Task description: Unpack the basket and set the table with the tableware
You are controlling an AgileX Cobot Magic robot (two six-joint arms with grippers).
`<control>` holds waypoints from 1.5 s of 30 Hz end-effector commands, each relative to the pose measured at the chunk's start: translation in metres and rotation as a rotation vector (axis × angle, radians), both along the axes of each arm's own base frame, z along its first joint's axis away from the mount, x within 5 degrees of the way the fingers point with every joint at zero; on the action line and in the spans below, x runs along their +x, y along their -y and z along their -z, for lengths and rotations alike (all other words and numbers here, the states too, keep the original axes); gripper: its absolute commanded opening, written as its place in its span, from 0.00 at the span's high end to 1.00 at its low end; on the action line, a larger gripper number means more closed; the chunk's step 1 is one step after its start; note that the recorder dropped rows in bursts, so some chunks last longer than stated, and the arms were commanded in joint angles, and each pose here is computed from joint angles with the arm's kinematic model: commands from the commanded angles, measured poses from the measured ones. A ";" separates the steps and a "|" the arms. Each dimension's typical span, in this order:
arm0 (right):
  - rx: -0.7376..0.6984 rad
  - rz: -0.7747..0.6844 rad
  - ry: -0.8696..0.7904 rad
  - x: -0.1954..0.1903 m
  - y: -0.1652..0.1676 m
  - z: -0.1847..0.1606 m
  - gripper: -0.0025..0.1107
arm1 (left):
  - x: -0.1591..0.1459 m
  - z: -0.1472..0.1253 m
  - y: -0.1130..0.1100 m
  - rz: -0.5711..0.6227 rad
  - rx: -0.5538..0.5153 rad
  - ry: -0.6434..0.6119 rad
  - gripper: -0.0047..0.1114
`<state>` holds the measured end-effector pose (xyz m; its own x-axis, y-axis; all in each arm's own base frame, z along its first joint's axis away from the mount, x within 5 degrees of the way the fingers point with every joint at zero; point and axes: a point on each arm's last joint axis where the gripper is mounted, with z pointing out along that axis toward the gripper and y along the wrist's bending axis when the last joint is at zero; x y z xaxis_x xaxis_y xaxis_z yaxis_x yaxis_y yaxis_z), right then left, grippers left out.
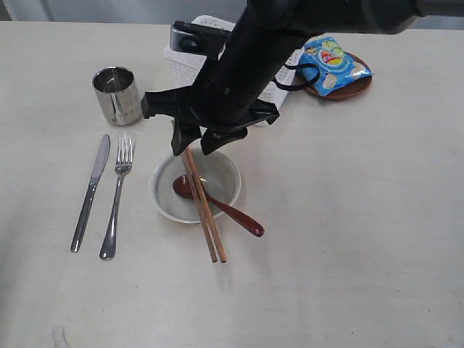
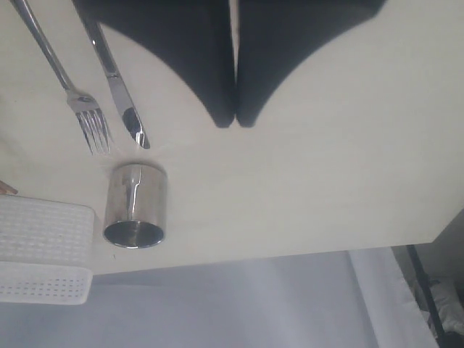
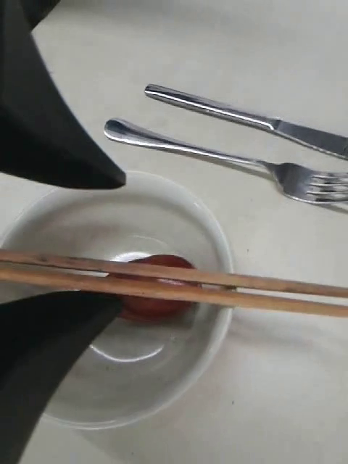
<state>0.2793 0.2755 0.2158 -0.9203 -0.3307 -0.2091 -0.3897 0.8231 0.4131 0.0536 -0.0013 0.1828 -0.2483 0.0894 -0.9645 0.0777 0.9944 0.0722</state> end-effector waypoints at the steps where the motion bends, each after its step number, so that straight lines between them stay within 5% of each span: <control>1: 0.017 -0.027 0.104 -0.002 0.012 -0.030 0.60 | 0.000 0.001 0.000 0.006 -0.004 0.000 0.96; 10: 0.051 0.074 0.246 0.010 0.067 -0.085 0.60 | 0.000 0.001 0.000 0.006 -0.004 0.000 0.96; 15: -0.002 -0.041 0.339 0.010 0.091 -0.100 0.60 | 0.000 0.001 0.000 0.006 -0.004 0.000 0.96; 23: -0.118 -0.101 0.417 0.014 0.102 -0.100 0.60 | 0.000 0.001 0.000 0.005 0.000 0.000 0.96; 28: -0.102 -0.147 0.610 0.038 0.093 -0.101 0.59 | 0.000 0.001 0.000 0.005 0.000 0.000 0.96; 33: -0.174 -0.322 0.583 0.093 0.062 -0.057 0.43 | 0.000 0.001 0.000 0.005 0.000 0.000 0.96; 45: -0.231 -0.425 0.467 0.147 0.034 0.045 0.45 | 0.000 0.001 0.000 0.005 0.000 0.000 0.96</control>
